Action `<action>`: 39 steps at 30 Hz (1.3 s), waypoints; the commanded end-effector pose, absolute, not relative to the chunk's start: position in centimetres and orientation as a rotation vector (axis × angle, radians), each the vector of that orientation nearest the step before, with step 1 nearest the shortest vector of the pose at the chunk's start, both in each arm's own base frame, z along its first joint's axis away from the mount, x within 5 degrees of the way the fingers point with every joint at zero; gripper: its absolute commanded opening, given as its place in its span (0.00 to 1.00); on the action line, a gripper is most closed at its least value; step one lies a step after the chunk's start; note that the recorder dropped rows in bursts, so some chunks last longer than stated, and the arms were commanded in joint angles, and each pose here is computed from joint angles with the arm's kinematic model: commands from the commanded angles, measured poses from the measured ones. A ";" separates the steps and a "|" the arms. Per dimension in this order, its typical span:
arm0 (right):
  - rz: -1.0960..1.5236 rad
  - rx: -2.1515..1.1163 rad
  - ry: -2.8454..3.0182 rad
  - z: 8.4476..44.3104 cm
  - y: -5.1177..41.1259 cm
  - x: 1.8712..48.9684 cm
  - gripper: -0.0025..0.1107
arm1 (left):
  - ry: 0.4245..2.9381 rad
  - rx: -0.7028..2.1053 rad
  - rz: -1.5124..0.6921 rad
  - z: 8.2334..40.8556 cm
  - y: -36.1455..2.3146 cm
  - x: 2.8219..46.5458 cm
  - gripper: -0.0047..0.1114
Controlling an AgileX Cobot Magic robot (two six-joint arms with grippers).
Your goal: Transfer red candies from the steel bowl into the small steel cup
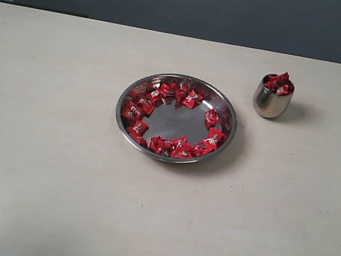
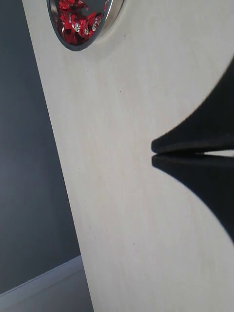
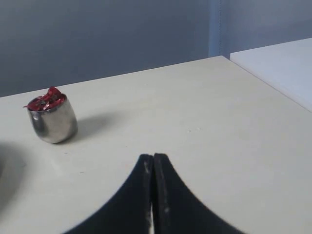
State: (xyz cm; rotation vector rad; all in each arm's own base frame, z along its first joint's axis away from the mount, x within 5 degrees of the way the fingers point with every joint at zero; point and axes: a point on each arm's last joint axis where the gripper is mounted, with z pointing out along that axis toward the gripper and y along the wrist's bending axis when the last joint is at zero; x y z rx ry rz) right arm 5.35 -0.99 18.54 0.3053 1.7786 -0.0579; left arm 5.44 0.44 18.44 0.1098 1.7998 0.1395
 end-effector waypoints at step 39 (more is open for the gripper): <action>-0.059 0.315 1.761 18.6 -1.0 5.3 0.02 | 1.788 0.107 0.137 18.6 0.4 5.4 0.04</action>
